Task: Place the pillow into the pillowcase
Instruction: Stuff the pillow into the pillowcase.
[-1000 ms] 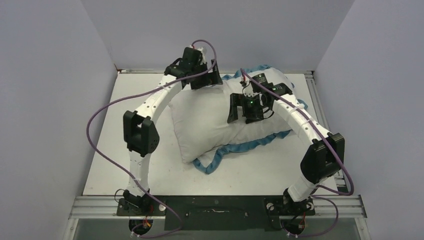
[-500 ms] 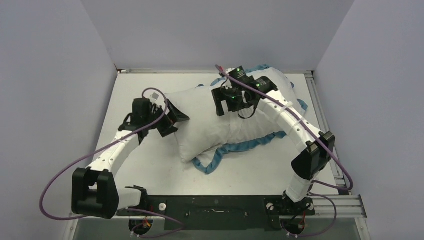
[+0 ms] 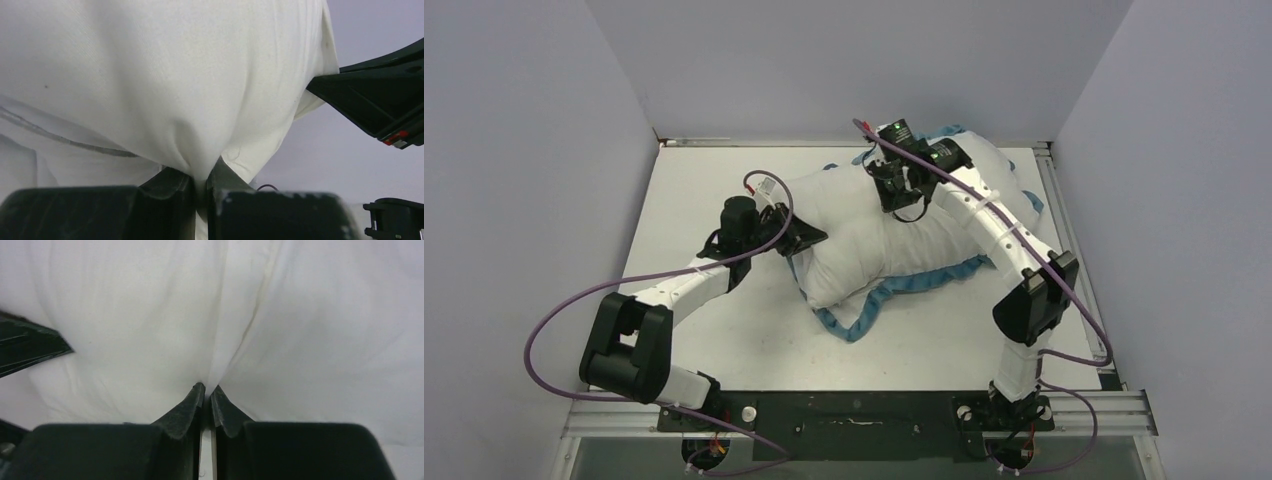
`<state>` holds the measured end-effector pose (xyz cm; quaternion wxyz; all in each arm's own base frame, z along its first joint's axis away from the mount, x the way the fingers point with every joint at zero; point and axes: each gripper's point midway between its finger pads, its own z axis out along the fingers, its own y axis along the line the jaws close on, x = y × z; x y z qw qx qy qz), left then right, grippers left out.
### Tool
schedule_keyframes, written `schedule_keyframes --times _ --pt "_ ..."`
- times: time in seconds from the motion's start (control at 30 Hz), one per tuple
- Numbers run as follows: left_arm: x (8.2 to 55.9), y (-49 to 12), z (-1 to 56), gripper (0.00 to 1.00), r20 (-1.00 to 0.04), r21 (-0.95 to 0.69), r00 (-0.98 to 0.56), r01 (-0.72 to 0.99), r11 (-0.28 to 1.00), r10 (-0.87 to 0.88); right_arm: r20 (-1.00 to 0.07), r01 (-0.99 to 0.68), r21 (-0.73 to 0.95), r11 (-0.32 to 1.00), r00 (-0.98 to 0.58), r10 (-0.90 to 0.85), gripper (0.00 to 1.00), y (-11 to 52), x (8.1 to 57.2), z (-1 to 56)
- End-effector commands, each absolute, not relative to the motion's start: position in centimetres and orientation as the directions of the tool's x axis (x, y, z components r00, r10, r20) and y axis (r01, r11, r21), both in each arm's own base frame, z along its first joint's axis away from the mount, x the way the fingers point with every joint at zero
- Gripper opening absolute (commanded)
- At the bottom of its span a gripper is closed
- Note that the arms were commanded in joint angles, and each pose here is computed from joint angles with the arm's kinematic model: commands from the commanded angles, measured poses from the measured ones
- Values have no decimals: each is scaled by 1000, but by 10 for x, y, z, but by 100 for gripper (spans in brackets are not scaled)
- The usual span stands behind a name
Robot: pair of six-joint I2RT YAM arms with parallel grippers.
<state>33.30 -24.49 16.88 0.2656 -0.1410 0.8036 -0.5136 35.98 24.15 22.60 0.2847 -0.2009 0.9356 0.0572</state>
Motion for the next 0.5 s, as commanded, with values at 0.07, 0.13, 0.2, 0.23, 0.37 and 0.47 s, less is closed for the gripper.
schedule_keyframes --times 0.07,0.13,0.2,0.23,0.37,0.47 --pt "346 -255 225 0 -411 -897 -743 228 378 -529 -686 -530 503 683 -725 -58 5 264 341 312" --pt "347 -265 234 0 -429 -893 -740 262 365 -519 -680 -560 606 565 -733 3 5 268 336 326" --pt "348 -281 247 0 -458 -884 -732 316 344 -504 -664 -584 658 476 -748 1 5 279 329 329" --pt "349 -291 255 0 -474 -878 -726 347 329 -498 -654 -588 671 452 -757 -14 5 285 325 327" --pt "356 -328 273 0 -522 -853 -717 428 298 -462 -617 -581 675 454 -782 -84 5 299 320 302" --pt "366 -340 273 0 -521 -853 -703 427 299 -483 -597 -546 651 527 -798 -89 5 296 327 289"
